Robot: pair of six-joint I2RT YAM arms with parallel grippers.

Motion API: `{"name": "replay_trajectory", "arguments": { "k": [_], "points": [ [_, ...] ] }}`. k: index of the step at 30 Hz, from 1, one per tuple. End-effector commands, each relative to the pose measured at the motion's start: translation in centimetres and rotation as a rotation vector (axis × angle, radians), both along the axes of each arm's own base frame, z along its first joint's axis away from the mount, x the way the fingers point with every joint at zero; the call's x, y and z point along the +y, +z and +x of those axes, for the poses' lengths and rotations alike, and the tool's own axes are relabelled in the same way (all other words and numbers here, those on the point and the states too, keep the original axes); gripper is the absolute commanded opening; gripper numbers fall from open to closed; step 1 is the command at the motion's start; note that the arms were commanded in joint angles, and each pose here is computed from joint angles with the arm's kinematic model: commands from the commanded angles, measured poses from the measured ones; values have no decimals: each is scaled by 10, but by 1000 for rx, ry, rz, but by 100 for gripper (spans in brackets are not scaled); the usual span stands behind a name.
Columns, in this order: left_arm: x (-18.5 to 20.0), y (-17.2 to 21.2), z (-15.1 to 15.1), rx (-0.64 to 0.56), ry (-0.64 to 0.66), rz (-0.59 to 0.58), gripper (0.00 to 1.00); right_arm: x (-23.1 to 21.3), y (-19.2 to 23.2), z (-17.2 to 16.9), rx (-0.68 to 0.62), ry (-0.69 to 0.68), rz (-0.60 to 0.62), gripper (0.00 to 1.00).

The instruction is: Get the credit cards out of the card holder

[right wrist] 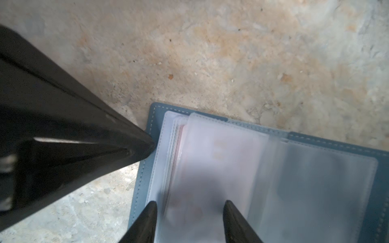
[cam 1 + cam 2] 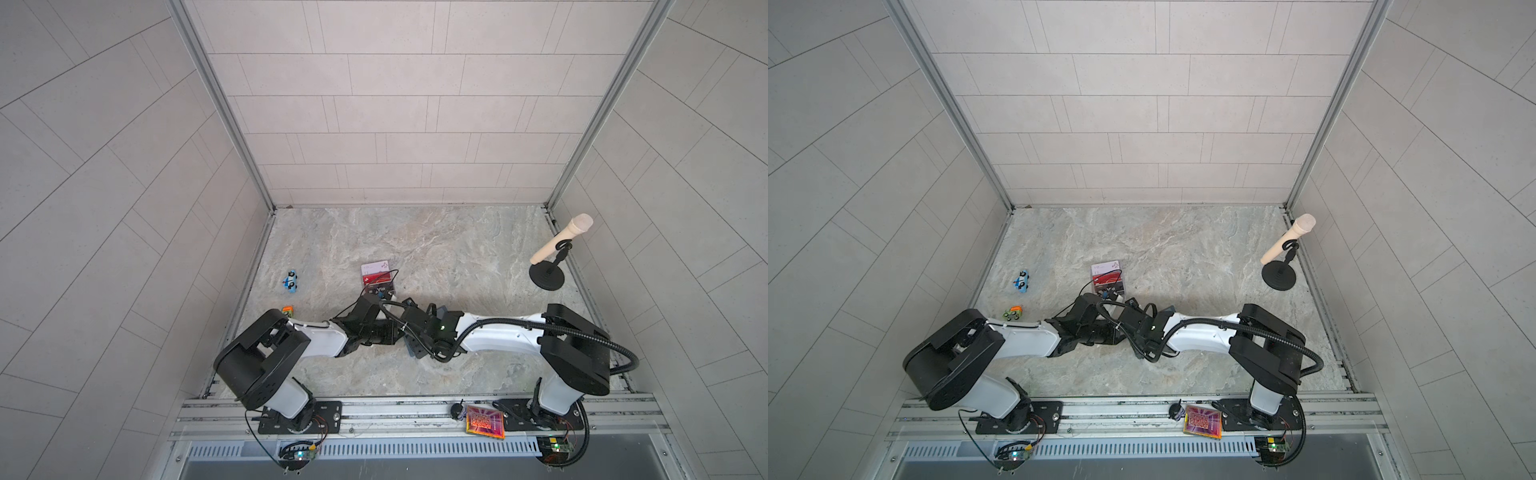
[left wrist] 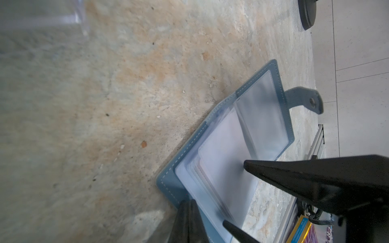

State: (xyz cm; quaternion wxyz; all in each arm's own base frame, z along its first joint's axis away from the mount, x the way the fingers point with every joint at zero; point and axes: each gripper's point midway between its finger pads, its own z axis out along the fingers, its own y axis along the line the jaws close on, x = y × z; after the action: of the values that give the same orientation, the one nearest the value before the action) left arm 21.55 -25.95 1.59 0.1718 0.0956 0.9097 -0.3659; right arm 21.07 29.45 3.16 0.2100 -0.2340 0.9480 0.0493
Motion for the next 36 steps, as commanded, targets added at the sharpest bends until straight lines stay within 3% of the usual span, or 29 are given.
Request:
{"name": "replay_trajectory", "arguments": {
  "k": [1, 27, 33, 36],
  "points": [
    [15, -22, -10, 55, 4, 82, 1, -3, 2, 0, -17, -15, 0, 49],
    [15, -23, -11, 58, 5, 81, 1, -24, 13, 13, -64, -65, -36, 18],
    [15, -24, -12, 61, 4, 81, 1, -31, 12, 15, -71, -72, -75, 18],
    [15, -24, -12, 60, 4, 81, 1, -19, 14, 9, -43, -21, -16, 27]
  ]
}}
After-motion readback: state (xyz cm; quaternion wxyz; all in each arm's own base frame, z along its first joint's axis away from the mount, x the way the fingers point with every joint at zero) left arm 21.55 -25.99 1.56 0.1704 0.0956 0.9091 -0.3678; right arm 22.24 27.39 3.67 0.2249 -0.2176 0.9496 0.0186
